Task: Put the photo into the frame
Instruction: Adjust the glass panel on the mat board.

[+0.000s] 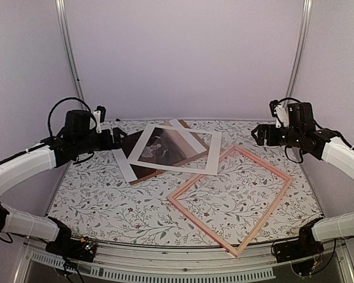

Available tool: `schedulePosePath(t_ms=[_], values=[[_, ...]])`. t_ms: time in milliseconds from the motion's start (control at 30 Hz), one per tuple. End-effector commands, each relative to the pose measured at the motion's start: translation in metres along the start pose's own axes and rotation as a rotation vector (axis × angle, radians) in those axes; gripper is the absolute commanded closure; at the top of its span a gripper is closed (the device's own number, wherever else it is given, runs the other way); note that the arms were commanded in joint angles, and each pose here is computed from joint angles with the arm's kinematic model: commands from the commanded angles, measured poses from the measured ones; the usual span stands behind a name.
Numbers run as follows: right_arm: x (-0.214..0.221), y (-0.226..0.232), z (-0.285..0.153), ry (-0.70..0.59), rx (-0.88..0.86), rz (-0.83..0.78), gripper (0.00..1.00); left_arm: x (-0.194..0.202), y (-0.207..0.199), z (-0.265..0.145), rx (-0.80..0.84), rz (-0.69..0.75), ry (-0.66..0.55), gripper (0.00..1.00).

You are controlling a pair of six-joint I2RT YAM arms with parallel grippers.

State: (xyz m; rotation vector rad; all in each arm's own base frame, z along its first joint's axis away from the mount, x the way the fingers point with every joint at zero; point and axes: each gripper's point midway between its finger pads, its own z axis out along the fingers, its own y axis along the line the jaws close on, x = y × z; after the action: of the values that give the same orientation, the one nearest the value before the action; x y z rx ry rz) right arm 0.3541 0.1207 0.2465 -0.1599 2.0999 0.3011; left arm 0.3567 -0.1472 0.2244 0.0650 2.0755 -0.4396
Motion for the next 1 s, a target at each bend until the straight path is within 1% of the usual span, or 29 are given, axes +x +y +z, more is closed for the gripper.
schedulePosePath(t_ms=[0,233,300,333,567,633,767,967], values=[[0.024,0.028,0.021,0.089,-0.087,0.032,0.01,0.020,-0.010,0.021,0.001,-0.093,0.051,0.01],[0.069,0.054,0.048,0.203,-0.138,0.061,0.01,0.034,-0.006,0.052,-0.032,-0.102,0.064,0.00],[0.081,0.059,0.052,0.228,-0.147,0.075,0.01,0.042,-0.003,0.063,-0.048,-0.101,0.086,0.00],[0.088,0.060,0.054,0.241,-0.149,0.079,0.01,0.038,-0.004,0.069,-0.042,-0.102,0.070,0.00],[0.122,0.063,0.056,0.311,-0.137,0.115,0.01,0.052,0.001,0.119,-0.039,-0.092,0.153,0.00],[0.131,0.063,0.055,0.335,-0.134,0.131,0.01,0.054,0.010,0.132,-0.034,-0.115,0.176,0.00],[0.147,0.065,0.051,0.367,-0.134,0.142,0.01,0.054,0.026,0.153,-0.016,-0.168,0.176,0.00],[0.157,0.073,0.052,0.388,-0.160,0.157,0.01,0.059,0.045,0.194,0.047,-0.261,0.211,0.00]])
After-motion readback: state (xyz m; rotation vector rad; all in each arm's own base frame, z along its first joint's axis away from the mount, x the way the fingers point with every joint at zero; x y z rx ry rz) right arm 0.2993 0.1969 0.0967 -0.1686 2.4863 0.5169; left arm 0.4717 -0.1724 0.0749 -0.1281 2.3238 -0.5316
